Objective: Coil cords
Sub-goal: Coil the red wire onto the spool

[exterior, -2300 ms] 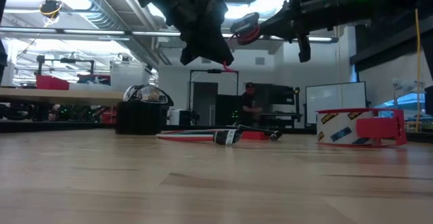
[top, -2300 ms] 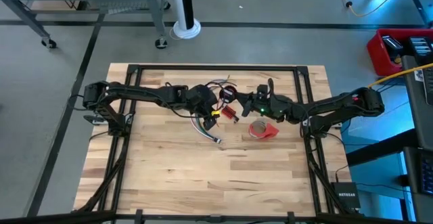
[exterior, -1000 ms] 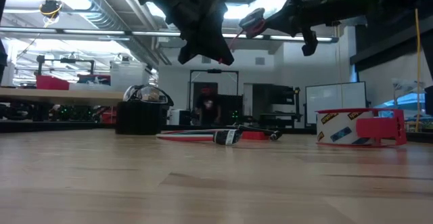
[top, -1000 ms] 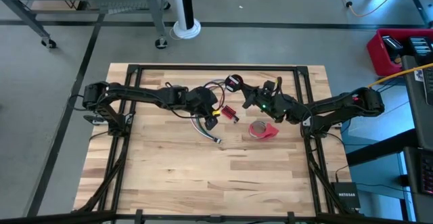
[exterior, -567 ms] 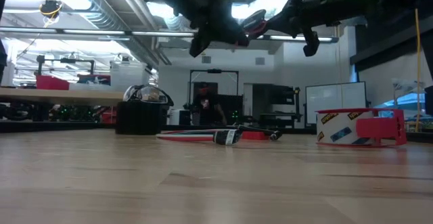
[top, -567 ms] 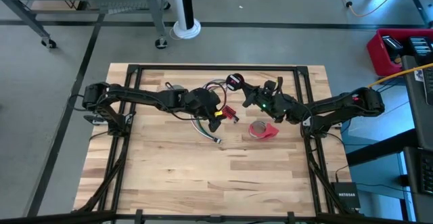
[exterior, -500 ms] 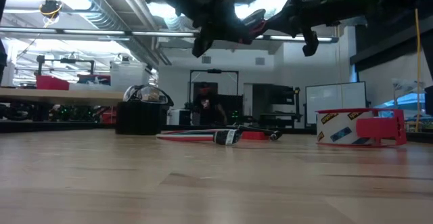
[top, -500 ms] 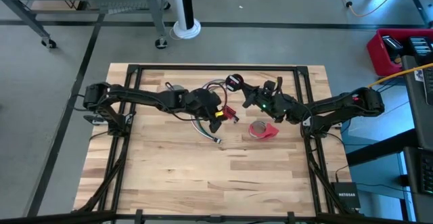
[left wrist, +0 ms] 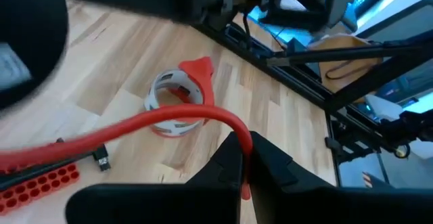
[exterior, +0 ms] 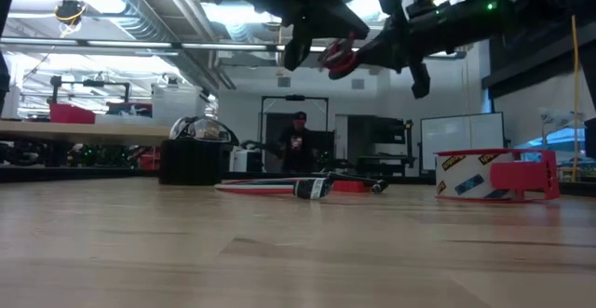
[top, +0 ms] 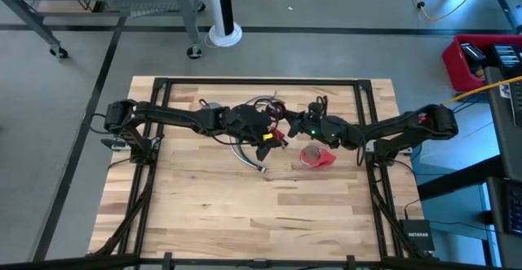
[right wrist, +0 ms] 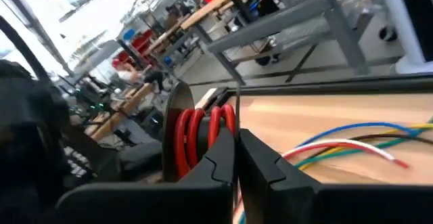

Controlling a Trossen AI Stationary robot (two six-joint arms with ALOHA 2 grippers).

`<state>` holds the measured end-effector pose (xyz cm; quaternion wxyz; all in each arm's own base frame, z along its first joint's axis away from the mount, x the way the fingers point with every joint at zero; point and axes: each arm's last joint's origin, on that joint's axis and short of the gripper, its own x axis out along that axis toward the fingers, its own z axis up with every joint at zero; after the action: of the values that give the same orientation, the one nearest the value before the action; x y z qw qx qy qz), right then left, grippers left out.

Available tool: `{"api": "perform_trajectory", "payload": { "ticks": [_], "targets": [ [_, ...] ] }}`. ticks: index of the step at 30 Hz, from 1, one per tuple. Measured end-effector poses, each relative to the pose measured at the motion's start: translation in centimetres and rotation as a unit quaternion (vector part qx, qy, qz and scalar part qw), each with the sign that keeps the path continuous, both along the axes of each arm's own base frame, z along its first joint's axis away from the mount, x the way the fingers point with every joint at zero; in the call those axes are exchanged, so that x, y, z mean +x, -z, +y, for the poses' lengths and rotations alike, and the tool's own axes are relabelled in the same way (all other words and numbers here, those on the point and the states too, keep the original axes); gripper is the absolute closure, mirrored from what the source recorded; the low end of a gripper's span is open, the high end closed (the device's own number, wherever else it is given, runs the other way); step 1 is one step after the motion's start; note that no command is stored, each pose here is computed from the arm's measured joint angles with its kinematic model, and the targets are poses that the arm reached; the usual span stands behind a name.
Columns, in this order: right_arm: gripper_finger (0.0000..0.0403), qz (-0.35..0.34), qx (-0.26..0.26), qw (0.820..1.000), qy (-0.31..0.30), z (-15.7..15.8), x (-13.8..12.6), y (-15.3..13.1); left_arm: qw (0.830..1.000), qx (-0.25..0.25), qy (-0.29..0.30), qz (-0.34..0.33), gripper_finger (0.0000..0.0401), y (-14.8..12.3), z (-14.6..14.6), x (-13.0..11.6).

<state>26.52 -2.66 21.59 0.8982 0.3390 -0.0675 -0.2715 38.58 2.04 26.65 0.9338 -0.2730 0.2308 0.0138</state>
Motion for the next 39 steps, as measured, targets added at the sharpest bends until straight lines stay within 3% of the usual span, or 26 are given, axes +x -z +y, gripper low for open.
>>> {"api": "perform_trajectory", "payload": {
  "ticks": [10, 19, 39],
  "targets": [
    [0.0395, -0.023, 0.032, 0.999, -0.031, 0.2, 0.4, 0.3, 0.998, -0.037, -0.004, 0.053, 0.0401, 2.2, 0.0, 0.5],
    [0.0395, -0.031, 0.032, 0.998, -0.04, 0.2, 0.4, 0.1, 0.998, -0.05, -0.006, 0.043, 0.0401, 2.6, 0.4, 1.0],
    [0.0395, 0.052, 0.044, 0.997, -0.041, 0.3, 0.2, 1.7, 0.993, -0.11, 0.009, 0.039, 0.0401, 2.3, 1.4, 0.9]
  ]
}}
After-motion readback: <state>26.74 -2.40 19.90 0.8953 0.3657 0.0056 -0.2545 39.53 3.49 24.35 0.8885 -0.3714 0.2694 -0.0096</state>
